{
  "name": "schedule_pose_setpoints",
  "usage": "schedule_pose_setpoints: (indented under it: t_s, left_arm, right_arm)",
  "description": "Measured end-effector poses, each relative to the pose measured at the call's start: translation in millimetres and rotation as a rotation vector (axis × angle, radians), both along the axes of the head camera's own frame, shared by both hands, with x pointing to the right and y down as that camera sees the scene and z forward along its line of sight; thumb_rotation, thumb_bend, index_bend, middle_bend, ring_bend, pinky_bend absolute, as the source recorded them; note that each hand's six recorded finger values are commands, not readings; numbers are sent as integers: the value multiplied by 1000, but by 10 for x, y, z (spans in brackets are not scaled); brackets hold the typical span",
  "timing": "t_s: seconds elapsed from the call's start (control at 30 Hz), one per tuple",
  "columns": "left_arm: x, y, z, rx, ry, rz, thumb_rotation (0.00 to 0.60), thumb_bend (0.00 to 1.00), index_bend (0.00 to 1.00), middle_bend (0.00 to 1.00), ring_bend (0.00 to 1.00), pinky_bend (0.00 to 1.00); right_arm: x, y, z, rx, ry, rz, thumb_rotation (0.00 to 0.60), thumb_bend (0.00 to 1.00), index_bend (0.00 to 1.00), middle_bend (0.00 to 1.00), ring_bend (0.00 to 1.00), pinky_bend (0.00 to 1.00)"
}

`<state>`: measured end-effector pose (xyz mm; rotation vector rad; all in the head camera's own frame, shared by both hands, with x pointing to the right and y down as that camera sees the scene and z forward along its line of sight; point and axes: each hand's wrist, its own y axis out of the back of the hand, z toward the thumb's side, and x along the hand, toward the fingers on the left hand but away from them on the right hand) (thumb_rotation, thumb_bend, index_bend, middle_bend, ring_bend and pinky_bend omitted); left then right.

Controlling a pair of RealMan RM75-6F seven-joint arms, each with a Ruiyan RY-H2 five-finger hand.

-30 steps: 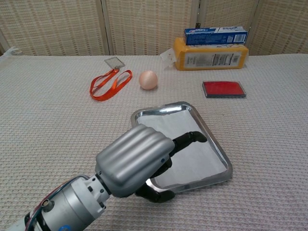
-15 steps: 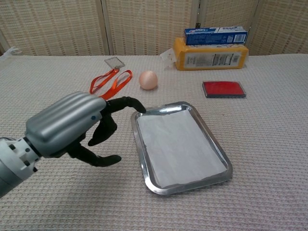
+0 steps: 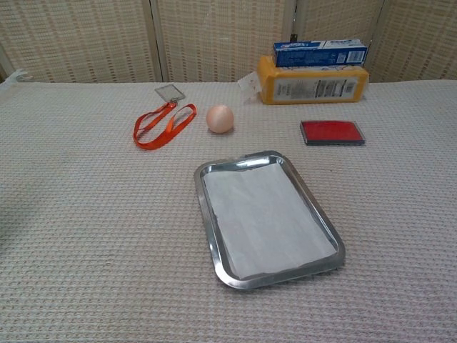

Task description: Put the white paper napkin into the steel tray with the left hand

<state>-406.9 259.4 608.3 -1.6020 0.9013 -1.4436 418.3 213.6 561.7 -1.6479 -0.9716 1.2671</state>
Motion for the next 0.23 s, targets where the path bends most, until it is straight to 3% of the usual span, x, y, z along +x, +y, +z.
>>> schedule_pose_setpoints:
  t_s: [0.23]
  left_arm:
    - [-347, 66, -199, -12, -72, -70, 600, 193, 0, 1, 13, 47]
  right_arm:
    - [-23, 13, 74, -40, 3, -6, 600, 338, 0, 0, 0, 0]
